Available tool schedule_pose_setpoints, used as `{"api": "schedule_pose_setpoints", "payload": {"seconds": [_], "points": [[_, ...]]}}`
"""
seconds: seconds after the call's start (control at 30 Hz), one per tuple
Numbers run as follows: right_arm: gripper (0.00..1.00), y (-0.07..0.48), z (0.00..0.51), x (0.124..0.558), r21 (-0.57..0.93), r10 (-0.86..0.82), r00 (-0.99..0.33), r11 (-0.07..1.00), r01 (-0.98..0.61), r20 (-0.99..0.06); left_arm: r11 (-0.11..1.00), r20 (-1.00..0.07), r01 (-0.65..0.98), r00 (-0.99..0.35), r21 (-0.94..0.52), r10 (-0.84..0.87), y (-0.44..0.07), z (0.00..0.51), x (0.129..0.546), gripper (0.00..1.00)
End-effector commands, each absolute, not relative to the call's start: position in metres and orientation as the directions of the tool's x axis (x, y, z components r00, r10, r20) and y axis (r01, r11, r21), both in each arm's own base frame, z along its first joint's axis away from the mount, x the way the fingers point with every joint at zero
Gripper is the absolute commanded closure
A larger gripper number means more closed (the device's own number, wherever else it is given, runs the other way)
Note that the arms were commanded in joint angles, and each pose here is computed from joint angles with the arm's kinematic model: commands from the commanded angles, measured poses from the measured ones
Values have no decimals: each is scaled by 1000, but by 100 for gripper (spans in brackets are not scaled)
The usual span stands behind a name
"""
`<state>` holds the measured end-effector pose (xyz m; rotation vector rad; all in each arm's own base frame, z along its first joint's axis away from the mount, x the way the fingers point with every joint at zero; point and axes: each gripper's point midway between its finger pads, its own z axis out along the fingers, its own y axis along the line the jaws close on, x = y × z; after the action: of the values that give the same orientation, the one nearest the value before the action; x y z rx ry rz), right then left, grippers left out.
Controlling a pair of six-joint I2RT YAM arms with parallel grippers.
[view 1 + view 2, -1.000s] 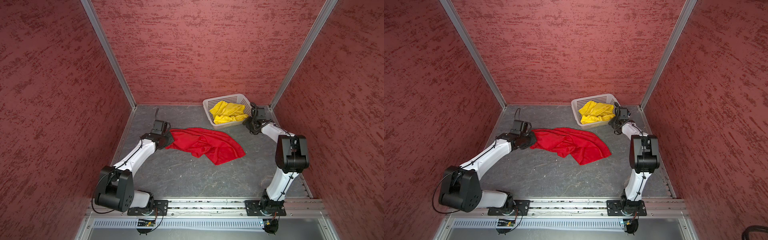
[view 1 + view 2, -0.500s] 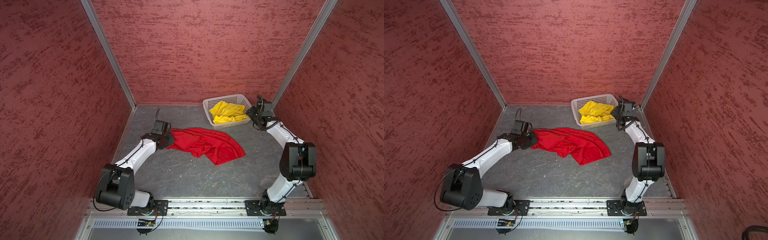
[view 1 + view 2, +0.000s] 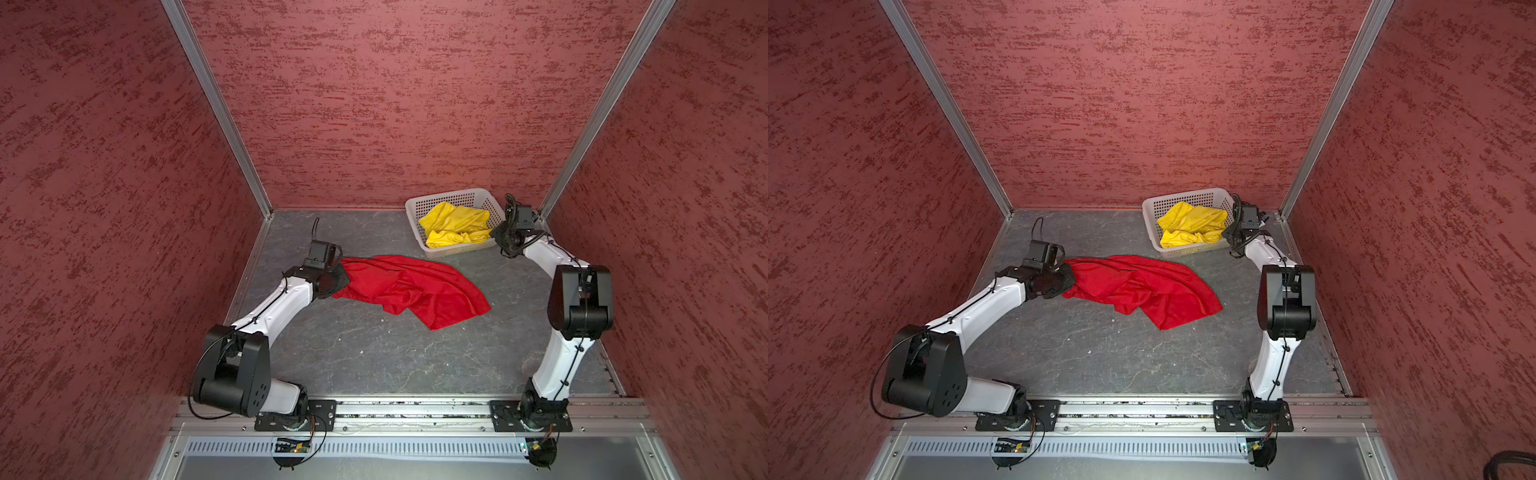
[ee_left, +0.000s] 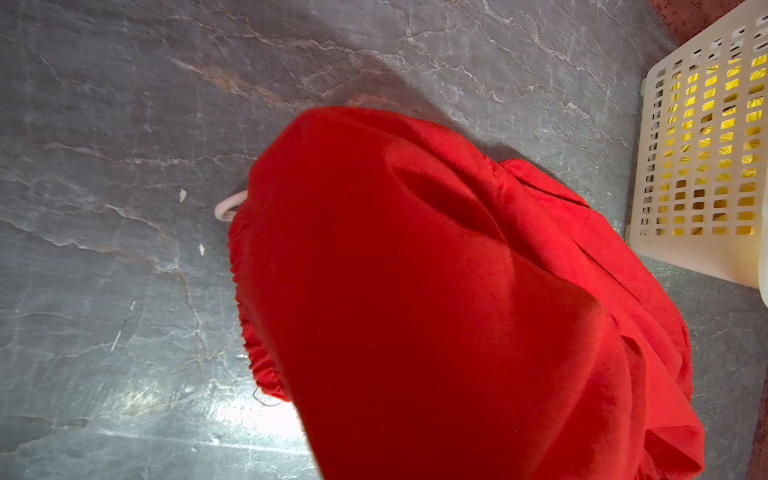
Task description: Fold and stack the shorts
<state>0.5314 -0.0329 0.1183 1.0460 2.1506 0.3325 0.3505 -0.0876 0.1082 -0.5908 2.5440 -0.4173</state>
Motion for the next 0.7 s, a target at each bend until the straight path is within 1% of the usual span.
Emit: {"api": "schedule_pose_setpoints", "payload": {"seconds": [0.0,0.07,0.2,0.3,0.5,0.67], "points": [[68,-63,106,525,507,814,-325,561,655,-480,858,-397,-312,-786,-408,-474,-90,110,358,100],[74,-71,103,521,507,822,-313,546,667,-476,857,-397,-310,-786,-413,-475,-91,110,359,100],[99,-91,108,506,479,818,-283,534,696,-500,855,-399,-310,-783,-416,-478,-90,112,359,100],[100,-110,121,486,494,828,-222,498,713,-515,855,-406,-308,-778,-418,-479,-89,115,358,100],[100,-166,145,425,546,847,-18,359,757,-531,850,-403,-300,-779,-433,-480,-91,118,357,100],[100,-193,159,384,537,816,94,284,794,-571,849,-405,-297,-778,-437,-481,-92,120,356,100]]}}
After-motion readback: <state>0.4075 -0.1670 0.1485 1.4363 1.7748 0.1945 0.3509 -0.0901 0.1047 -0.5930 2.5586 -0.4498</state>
